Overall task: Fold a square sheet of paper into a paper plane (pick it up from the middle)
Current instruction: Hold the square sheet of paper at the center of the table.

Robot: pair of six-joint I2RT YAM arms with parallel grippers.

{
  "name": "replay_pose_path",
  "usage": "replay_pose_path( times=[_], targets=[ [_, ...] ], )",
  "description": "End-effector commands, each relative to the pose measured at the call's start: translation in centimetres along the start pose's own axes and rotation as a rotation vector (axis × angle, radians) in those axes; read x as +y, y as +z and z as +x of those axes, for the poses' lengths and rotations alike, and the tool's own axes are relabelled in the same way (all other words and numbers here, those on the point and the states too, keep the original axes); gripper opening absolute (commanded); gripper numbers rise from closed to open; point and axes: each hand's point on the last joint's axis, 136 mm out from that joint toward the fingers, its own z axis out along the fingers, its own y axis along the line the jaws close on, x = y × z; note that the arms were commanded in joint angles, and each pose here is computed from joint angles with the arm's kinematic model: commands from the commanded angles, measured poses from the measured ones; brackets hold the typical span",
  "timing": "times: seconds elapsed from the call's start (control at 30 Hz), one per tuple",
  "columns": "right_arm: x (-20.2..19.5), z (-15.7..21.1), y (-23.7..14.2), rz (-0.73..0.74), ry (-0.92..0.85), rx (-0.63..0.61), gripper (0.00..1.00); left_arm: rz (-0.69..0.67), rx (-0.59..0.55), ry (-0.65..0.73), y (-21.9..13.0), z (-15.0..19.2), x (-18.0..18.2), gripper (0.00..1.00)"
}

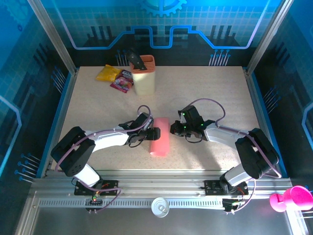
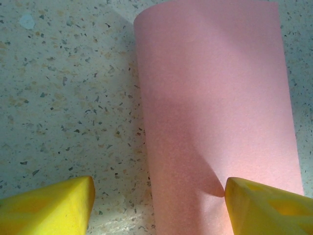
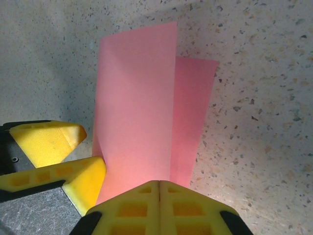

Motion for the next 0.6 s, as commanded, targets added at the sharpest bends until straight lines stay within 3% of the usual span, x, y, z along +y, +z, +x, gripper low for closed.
replay_pose_path(
  times=[0.0,0.57],
  targets=[
    [1.02,0.03,0.14,-0.02,-0.028,0.014,0.0,0.009,0.011,0.004,-0.09,0.1,0.15,0.72],
    [1.23,0.01,0.16,-0.013,-0.039,0.016,0.0,-0.01,0.035,0.095,0.41,0.83,0.83,0.7]
  ],
)
